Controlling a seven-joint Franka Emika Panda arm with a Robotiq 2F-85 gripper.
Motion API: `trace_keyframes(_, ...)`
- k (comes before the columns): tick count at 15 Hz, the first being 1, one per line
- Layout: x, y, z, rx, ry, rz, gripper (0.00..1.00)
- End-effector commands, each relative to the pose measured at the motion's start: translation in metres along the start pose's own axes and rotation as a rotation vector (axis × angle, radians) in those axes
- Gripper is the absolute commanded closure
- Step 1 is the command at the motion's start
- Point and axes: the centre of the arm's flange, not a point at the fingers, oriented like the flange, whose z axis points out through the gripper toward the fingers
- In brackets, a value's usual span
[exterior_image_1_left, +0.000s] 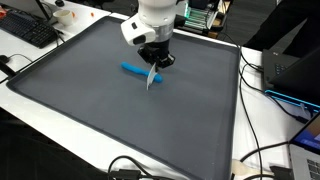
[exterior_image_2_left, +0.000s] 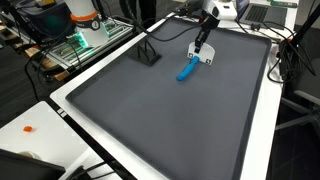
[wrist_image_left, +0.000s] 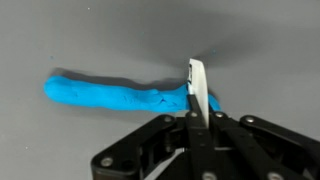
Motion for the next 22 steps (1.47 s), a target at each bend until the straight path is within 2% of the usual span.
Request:
trace_keyframes(1,-0.016,0.004,0.015,0.015,-0.083,-0.009,0.99)
trace_keyframes(14,-0.032,0.008,-0.013,0.026,-0.135,-0.041,0.99)
trace_keyframes(22,-0.039,0.024,-0.053,0.025,-0.088,-0.034,0.99)
